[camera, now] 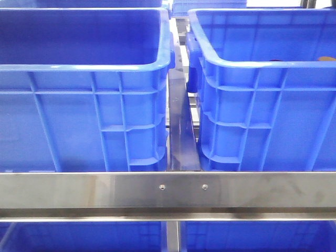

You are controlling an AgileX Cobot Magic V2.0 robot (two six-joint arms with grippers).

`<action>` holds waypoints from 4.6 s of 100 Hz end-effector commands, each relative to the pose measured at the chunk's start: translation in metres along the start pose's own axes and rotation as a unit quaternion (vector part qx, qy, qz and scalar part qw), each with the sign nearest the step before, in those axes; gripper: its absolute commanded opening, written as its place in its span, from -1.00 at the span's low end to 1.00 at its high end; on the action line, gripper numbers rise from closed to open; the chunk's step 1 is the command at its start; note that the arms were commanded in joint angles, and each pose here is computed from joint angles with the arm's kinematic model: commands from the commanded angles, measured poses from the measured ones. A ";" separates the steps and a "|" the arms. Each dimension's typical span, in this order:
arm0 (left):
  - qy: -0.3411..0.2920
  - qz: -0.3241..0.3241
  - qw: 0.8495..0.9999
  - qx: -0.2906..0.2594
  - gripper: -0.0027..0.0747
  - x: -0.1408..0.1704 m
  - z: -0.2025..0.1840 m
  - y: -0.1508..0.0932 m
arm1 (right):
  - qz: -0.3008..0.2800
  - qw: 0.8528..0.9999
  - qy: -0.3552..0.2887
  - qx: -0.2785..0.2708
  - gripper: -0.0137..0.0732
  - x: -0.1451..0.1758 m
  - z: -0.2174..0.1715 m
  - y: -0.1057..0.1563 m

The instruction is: Pick red and yellow buttons and place in box

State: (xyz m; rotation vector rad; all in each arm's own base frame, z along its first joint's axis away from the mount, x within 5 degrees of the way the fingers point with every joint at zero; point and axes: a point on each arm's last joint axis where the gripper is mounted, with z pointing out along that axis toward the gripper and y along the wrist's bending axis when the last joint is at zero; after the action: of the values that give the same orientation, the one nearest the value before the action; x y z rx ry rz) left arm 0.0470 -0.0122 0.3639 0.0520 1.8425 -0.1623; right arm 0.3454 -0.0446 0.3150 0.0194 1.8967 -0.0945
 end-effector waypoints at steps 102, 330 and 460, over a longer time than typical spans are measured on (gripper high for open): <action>-0.045 -0.010 0.999 0.002 -0.98 -0.014 -0.002 -0.001 | 0.016 0.969 -0.238 -0.058 0.13 0.036 -0.235 0.030; -0.189 0.045 0.979 -0.061 -0.98 0.043 0.020 0.017 | 0.016 0.970 -0.236 -0.060 -0.95 0.037 -0.235 0.030; -0.220 0.059 0.972 -0.055 -0.98 0.146 0.047 0.024 | 0.016 0.970 -0.236 -0.060 -0.95 0.037 -0.235 0.030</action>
State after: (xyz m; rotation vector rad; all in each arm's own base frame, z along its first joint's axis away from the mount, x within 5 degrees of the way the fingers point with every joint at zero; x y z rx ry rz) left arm 0.0559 -0.0006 0.2120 0.0443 1.4748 0.0319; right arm 0.1149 0.0001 0.3417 -0.1017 1.4714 -0.0481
